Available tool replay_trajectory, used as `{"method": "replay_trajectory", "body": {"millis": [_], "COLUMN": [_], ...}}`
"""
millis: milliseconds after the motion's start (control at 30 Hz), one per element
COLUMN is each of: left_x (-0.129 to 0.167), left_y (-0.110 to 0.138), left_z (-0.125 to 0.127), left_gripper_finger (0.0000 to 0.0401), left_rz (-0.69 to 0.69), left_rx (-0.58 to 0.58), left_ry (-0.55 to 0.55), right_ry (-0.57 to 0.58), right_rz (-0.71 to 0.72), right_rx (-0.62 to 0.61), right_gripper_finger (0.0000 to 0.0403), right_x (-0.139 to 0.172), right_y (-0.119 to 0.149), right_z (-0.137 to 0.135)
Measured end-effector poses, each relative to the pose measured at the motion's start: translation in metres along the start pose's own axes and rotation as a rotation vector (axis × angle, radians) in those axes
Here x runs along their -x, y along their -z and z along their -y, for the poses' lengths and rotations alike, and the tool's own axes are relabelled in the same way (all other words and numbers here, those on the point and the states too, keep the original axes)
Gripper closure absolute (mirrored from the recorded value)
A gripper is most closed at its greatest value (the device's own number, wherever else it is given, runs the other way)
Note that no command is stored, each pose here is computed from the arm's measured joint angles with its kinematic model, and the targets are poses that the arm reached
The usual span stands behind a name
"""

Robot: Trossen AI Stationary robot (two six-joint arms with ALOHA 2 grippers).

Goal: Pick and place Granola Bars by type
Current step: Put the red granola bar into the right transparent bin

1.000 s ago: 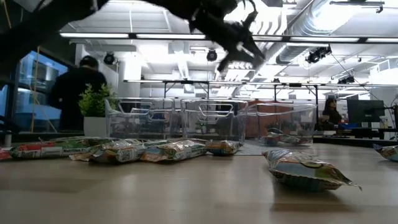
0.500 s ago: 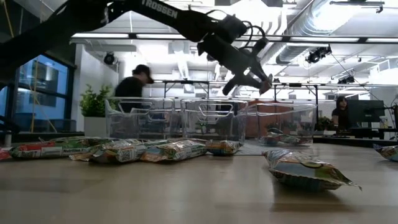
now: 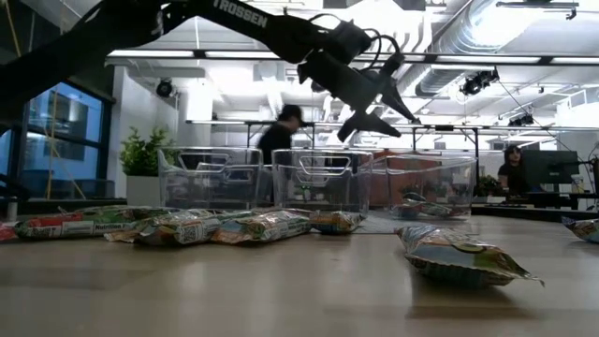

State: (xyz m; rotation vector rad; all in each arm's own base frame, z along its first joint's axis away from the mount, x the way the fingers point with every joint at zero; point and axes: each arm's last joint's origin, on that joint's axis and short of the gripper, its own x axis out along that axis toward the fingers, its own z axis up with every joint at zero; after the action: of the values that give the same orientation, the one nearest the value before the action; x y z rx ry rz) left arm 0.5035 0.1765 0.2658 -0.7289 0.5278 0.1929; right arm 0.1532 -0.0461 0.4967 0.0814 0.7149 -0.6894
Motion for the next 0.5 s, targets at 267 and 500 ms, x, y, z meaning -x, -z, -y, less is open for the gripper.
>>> {"method": "replay_trajectory", "body": {"millis": [267, 500], "left_x": [0.015, 0.077], "left_y": [-0.015, -0.038], "left_z": [0.016, 0.039], "left_gripper_finger": [0.0154, 0.0153], "left_rz": [-0.026, -0.006], "left_rx": [-0.028, -0.122], "left_ry": [0.15, 0.117], "right_ry": [-0.019, -0.032], "right_rz": [-0.004, -0.016], "right_rx": [0.0, -0.003], "right_gripper_finger": [0.0215, 0.0215], "right_x": [0.0, 0.0], "right_y": [0.0, 0.001], "right_z": [-0.001, -0.001]}}
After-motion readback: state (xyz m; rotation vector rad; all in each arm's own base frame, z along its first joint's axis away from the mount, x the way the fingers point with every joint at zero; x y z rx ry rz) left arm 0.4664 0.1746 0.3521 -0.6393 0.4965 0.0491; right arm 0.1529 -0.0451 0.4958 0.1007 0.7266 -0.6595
